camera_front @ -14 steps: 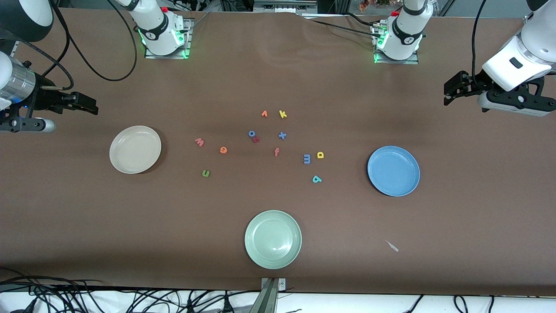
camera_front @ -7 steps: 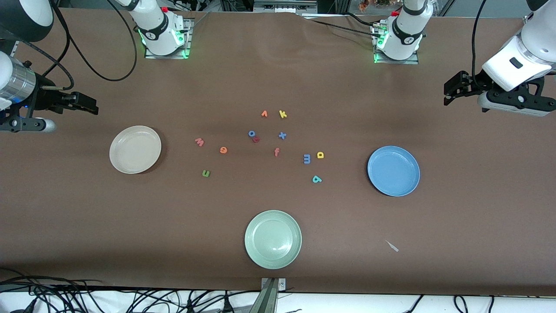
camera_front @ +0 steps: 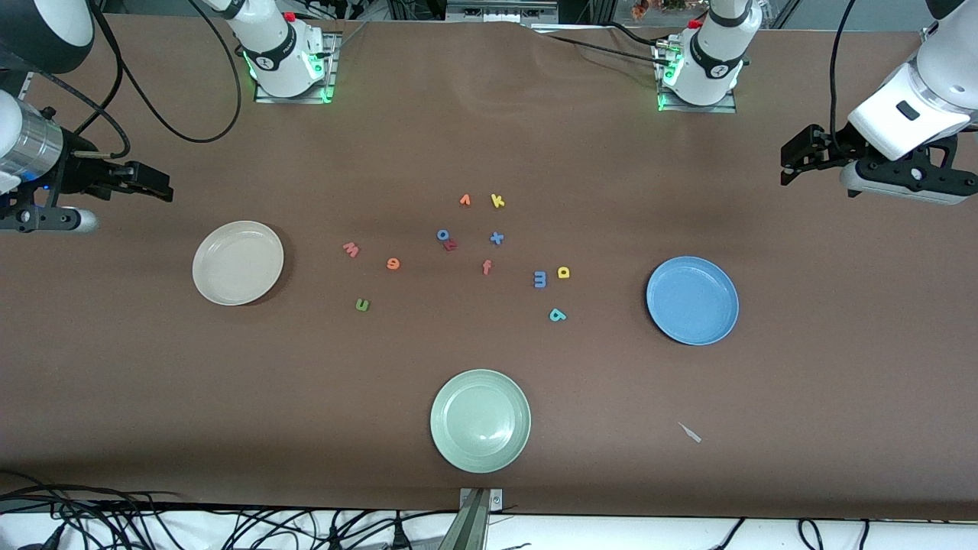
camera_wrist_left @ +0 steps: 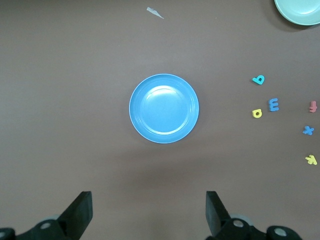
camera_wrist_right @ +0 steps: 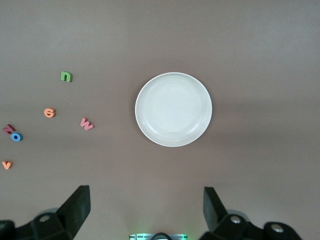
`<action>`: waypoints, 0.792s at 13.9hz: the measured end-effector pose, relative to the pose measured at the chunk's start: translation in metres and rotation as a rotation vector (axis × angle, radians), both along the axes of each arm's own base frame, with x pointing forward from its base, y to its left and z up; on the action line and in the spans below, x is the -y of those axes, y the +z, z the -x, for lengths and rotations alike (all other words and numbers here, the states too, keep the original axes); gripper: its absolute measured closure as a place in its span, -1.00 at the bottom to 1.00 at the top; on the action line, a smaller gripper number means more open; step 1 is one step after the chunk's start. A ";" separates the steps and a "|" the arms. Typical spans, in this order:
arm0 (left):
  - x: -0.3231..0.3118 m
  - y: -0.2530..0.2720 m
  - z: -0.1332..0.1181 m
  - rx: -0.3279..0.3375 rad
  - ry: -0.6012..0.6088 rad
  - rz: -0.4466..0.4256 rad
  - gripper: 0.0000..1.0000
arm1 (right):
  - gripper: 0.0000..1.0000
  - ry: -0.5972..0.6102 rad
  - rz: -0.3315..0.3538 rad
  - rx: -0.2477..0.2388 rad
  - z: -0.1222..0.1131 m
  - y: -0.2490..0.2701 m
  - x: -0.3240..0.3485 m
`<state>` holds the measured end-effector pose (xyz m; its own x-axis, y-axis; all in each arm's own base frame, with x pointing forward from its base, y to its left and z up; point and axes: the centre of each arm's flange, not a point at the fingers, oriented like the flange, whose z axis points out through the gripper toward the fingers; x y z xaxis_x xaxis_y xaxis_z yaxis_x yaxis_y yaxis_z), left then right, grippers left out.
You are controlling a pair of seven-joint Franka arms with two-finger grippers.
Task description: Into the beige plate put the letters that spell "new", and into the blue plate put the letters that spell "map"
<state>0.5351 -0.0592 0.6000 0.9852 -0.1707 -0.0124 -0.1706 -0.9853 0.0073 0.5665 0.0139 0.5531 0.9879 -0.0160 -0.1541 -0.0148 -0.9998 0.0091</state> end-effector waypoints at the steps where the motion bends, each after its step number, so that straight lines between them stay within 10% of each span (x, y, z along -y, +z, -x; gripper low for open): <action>1: 0.000 0.000 0.000 0.000 0.000 0.000 -1.00 | -1.00 0.000 0.000 0.000 0.000 0.000 0.000; 11: 0.000 0.000 0.000 0.000 0.000 0.000 -1.00 | -1.00 -0.006 0.000 0.007 -0.002 -0.001 0.003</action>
